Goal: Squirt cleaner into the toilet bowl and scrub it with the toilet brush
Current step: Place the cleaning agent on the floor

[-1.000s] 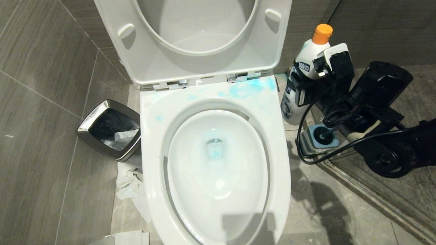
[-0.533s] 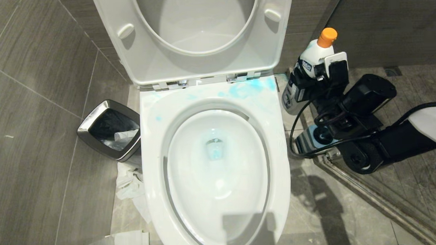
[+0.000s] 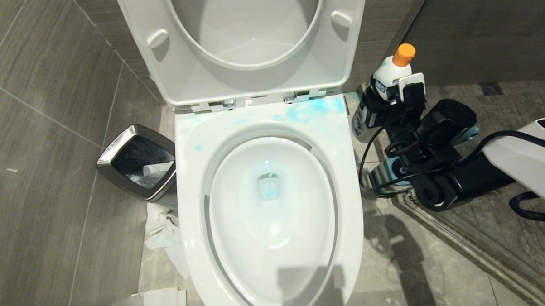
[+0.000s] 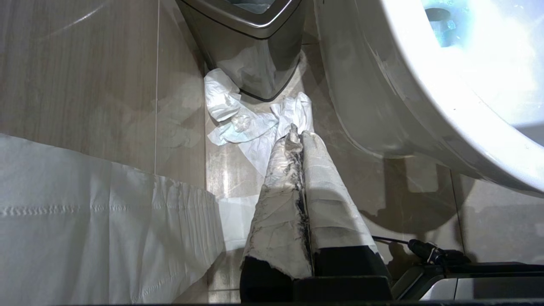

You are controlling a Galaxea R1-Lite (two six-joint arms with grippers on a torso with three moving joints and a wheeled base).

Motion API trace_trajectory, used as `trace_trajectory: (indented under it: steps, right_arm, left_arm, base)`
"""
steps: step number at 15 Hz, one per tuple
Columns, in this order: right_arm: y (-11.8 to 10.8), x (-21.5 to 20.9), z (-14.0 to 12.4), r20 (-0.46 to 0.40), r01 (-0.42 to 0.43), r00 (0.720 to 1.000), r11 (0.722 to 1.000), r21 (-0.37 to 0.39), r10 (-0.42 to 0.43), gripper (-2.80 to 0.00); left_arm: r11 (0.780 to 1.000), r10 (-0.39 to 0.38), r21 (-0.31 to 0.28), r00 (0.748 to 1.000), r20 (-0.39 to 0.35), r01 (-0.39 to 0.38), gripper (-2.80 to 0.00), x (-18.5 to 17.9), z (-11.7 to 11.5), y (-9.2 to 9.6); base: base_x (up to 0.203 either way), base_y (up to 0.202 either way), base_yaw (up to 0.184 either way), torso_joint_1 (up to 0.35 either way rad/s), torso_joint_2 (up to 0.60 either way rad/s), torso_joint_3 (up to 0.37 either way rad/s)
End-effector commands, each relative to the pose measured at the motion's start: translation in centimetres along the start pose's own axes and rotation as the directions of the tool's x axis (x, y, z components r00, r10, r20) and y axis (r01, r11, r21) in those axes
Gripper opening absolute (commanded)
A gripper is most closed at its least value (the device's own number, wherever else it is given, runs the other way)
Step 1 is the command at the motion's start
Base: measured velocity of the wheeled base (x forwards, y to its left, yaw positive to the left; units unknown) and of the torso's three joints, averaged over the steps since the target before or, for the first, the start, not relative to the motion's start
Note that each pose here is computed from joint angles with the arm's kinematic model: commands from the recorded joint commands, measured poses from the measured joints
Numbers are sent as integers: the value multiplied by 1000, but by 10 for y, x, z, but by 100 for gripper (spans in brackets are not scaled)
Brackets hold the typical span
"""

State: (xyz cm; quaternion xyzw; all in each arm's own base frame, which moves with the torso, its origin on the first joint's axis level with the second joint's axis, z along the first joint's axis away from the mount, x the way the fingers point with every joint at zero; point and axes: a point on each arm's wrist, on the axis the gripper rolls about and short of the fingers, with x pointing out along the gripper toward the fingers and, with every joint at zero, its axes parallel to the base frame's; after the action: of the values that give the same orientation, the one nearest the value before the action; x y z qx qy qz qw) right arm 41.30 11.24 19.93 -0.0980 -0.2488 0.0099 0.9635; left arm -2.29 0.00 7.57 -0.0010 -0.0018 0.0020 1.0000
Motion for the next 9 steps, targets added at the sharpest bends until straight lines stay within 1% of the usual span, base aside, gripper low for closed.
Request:
trace_trajectory:
  steps: [1, 3, 5, 9]
  right_arm:
    - [0, 6, -17, -7, 11, 1000, 1000, -3, -11, -280]
    - [-6, 11, -33, -19, 23, 1000, 1000, -11, -23, -280]
    - [-10, 14, -45, -21, 15, 1000, 1000, -19, -15, -280]
    - [-9, 15, -53, -37, 9, 999, 1000, -3, -9, -280]
  left_arm:
    - [1000, 1, 0, 1000, -1, -1, -280, 0, 0, 0]
    - [1000, 1, 0, 1000, -1, -1, -280, 0, 0, 0]
    - [1000, 1, -1, 1000, -1, -1, -280, 0, 0, 0]
    - [1000, 1, 1, 1000, -1, -1, -280, 0, 0, 0]
  base:
    - [0, 0, 0, 0, 0, 0]
    - [0, 0, 0, 0, 0, 0]
    - [0, 0, 0, 0, 0, 0]
    - [0, 0, 0, 0, 0, 0]
